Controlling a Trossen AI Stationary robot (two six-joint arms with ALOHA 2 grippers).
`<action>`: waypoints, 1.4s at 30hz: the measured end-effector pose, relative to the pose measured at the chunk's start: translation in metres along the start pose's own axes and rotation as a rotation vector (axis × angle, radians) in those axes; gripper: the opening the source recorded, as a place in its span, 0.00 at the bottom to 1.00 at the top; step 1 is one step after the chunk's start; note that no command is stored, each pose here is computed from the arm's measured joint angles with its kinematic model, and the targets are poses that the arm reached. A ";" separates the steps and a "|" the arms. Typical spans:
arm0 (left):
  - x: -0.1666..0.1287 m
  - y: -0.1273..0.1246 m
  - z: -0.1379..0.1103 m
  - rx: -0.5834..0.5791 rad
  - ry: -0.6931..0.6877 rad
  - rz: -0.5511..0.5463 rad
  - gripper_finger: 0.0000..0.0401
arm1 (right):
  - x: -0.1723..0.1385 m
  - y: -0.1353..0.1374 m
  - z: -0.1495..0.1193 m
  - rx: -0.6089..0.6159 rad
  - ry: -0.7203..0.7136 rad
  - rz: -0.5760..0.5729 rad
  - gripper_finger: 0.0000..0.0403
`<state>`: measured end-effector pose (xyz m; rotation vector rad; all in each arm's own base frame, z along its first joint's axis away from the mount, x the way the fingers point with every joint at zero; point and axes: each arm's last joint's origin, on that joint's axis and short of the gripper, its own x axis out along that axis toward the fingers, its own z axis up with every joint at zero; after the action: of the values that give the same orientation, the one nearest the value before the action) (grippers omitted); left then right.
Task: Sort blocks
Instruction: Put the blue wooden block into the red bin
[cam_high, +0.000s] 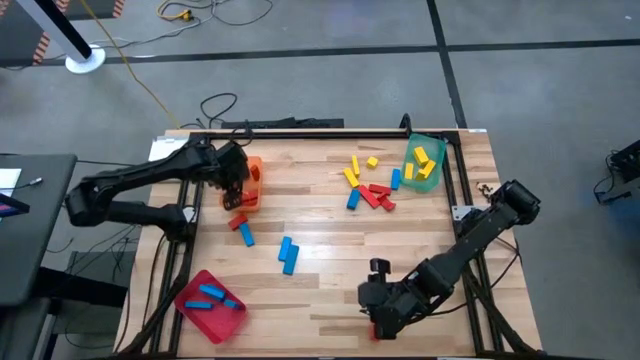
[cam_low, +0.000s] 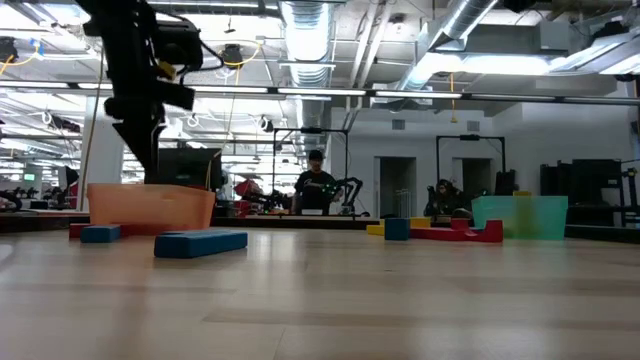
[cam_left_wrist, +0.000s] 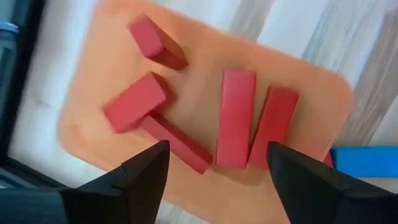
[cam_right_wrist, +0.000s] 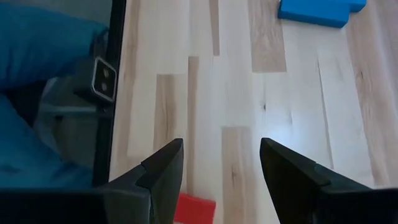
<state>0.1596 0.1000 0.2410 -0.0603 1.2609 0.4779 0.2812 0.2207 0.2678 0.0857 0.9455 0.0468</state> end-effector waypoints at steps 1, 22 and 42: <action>-0.004 0.000 0.001 -0.005 -0.018 0.002 0.66 | 0.000 0.001 -0.002 -0.009 0.008 -0.003 0.57; -0.083 -0.088 0.003 0.248 -0.582 -0.393 0.66 | -0.014 0.010 -0.039 0.032 0.202 -0.117 0.57; -0.035 -0.181 0.006 0.484 -0.737 -0.558 0.66 | -0.035 -0.003 -0.078 0.786 0.275 -0.545 0.57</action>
<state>0.2256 -0.0722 0.2366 0.1604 0.5599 -0.2878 0.1978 0.2193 0.2501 0.5536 1.1901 -0.8404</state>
